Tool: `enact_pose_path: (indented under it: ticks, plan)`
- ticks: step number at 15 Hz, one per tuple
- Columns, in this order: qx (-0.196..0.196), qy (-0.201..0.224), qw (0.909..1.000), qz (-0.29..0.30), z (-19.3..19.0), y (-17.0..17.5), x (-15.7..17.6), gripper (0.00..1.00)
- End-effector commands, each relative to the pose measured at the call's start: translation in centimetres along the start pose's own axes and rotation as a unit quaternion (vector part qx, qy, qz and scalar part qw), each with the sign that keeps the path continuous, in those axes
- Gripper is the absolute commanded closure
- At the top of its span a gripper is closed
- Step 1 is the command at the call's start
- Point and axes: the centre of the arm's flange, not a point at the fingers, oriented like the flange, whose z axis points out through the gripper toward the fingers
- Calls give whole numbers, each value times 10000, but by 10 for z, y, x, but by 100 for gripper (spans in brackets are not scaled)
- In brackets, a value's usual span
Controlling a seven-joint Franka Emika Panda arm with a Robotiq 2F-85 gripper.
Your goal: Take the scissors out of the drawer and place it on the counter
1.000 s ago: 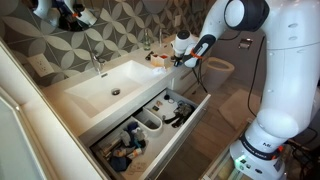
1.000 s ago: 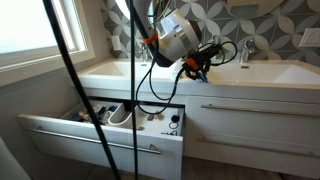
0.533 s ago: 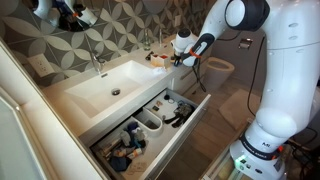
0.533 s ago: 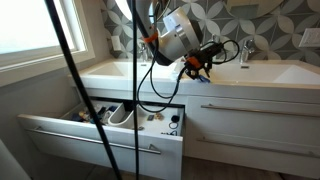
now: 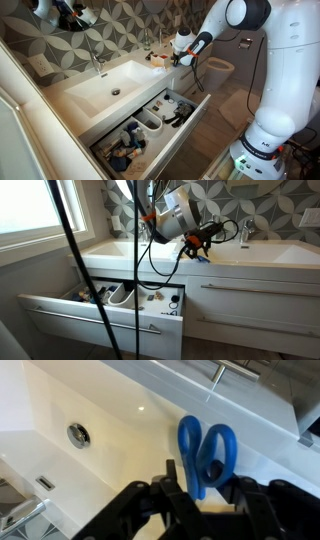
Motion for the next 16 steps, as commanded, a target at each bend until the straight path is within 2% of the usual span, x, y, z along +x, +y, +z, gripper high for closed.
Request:
enact_pose_path:
  ticks: [1,4,10,12,13,14,16]
  plan:
    - [219,-34,9997,-129,-7,6,0,35]
    - [379,-115,9990,-223,-11,6,0,22]
    - [980,-383,9940,-314,-28,5,-4,24]
    - [1262,-464,9904,-322,-42,6,-12,6]
    - [1372,-539,9886,-291,-50,7,-20,6]
    - [1417,-653,9875,-218,-59,8,-28,0]
    - [1485,-776,9859,41,-82,14,-49,0]
